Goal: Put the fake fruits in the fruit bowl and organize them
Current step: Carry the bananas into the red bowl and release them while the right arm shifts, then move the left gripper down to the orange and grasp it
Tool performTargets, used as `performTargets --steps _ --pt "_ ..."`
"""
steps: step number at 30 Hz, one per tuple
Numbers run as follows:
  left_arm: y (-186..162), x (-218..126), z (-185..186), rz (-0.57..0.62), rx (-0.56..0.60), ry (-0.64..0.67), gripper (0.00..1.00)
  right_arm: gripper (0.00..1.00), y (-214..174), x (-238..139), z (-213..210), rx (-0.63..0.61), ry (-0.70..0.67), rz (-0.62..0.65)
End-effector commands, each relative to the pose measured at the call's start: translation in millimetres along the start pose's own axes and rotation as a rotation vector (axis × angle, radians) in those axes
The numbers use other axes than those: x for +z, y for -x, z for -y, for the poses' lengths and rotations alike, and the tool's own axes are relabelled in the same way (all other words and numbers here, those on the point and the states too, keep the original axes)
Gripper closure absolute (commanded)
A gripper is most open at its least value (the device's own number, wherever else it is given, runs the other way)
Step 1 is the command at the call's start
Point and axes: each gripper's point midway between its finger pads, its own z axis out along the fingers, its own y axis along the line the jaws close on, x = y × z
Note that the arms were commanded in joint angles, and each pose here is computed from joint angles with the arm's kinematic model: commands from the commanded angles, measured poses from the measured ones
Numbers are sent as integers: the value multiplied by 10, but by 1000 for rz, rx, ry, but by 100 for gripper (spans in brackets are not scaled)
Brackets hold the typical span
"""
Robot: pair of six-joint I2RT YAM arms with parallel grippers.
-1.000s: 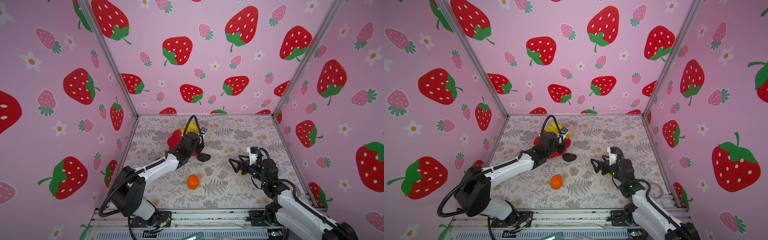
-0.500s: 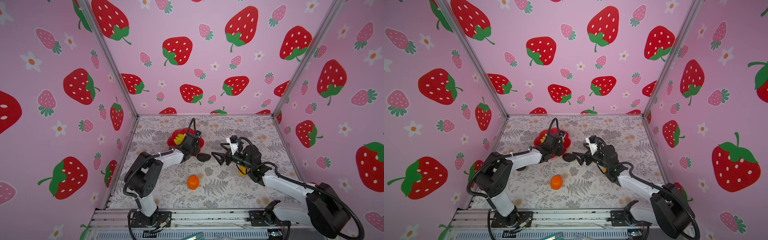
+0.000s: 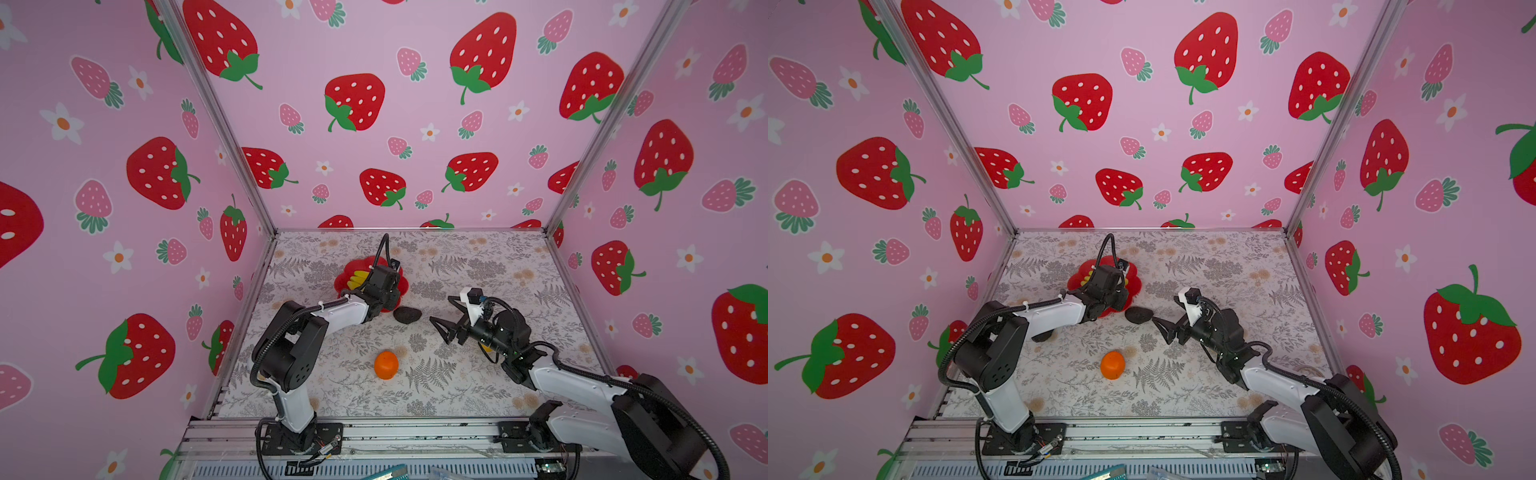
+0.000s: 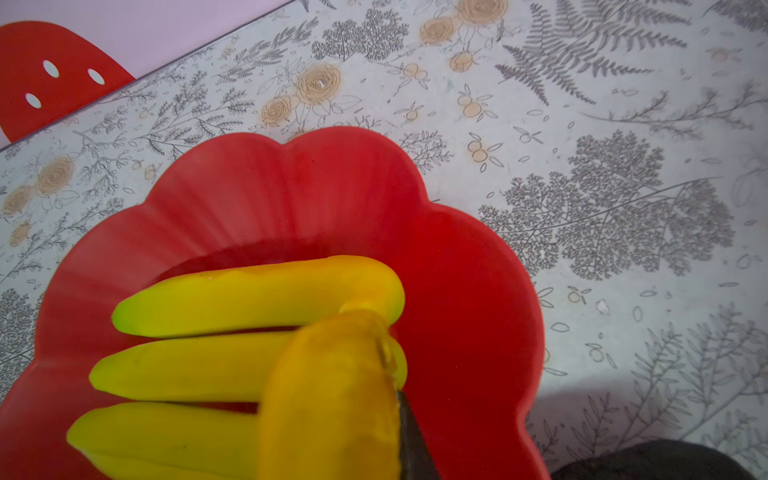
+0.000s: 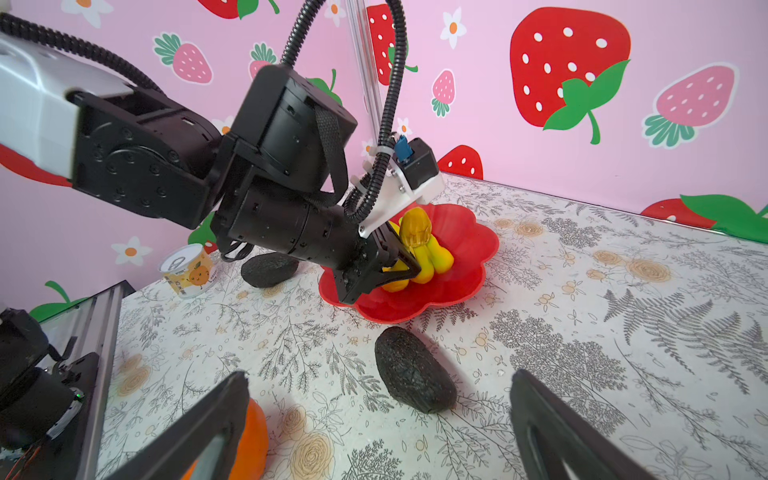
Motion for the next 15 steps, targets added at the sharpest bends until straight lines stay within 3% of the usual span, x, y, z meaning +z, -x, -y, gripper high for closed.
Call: performTargets --steps 1,4,10,15 --pt "56 8 -72 -8 -24 26 85 1 103 8 -24 -28 8 38" --pt "40 14 -85 -15 -37 21 81 1 104 3 -29 -33 10 39" --pt "91 -37 -62 -5 -40 -3 62 1 88 15 -51 -29 26 33" --pt "147 -100 -58 0 -48 -12 58 1 108 0 -54 -32 24 39"
